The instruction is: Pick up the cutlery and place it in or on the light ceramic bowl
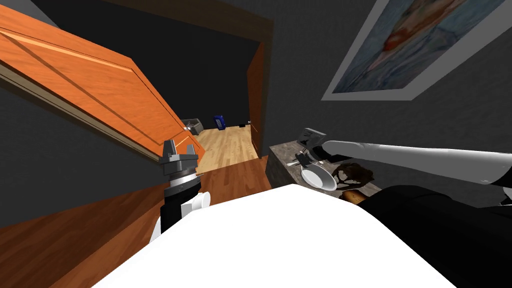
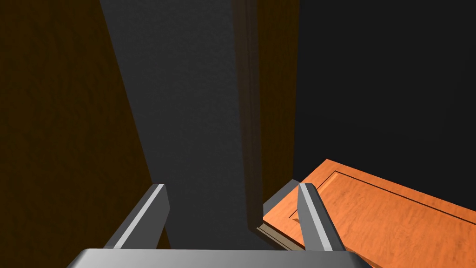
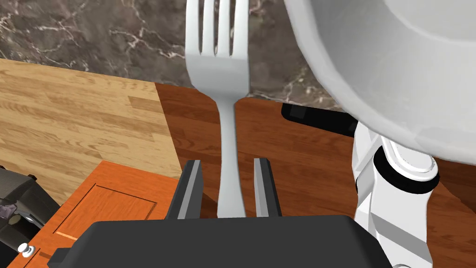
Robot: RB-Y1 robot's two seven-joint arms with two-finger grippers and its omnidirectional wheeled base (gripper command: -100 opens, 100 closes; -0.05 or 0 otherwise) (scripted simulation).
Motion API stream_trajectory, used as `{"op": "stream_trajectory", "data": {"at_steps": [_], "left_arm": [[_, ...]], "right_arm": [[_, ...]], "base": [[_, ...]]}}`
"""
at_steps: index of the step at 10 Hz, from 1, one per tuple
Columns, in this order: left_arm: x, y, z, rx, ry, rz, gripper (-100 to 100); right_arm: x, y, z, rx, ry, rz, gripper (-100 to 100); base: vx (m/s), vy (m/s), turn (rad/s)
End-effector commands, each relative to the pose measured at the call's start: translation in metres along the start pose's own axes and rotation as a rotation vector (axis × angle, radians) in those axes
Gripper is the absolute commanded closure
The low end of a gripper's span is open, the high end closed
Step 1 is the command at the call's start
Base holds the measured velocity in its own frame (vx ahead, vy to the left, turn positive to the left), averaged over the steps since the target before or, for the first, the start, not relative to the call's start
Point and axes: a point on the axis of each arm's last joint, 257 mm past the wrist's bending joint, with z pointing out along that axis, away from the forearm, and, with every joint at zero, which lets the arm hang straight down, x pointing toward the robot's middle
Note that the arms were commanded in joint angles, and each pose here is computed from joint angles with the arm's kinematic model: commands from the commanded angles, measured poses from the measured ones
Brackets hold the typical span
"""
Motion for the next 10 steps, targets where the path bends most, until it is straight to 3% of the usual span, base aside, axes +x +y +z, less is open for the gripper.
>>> {"op": "stream_trajectory", "data": {"at_steps": [1, 6, 7, 10], "left_arm": [[0.000, 0.000, 0.000, 0.000, 0.000, 0.000, 0], [0.000, 0.000, 0.000, 0.000, 0.000, 0.000, 0], [0.000, 0.000, 0.000, 0.000, 0.000, 0.000, 0], [0.000, 0.000, 0.000, 0.000, 0.000, 0.000, 0]], "right_arm": [[0.007, -0.006, -0.008, -0.002, 0.020, 0.017, 100], [0.023, -0.017, -0.022, 0.000, 0.062, 0.045, 100], [0.024, -0.017, -0.023, -0.001, 0.065, 0.047, -100], [0.024, -0.017, -0.022, -0.002, 0.064, 0.047, -100]], "base": [[-0.211, -0.139, -0.025], [-0.169, -0.092, -0.005], [-0.016, -0.012, -0.005], [-0.003, -0.002, 0.000]]}}
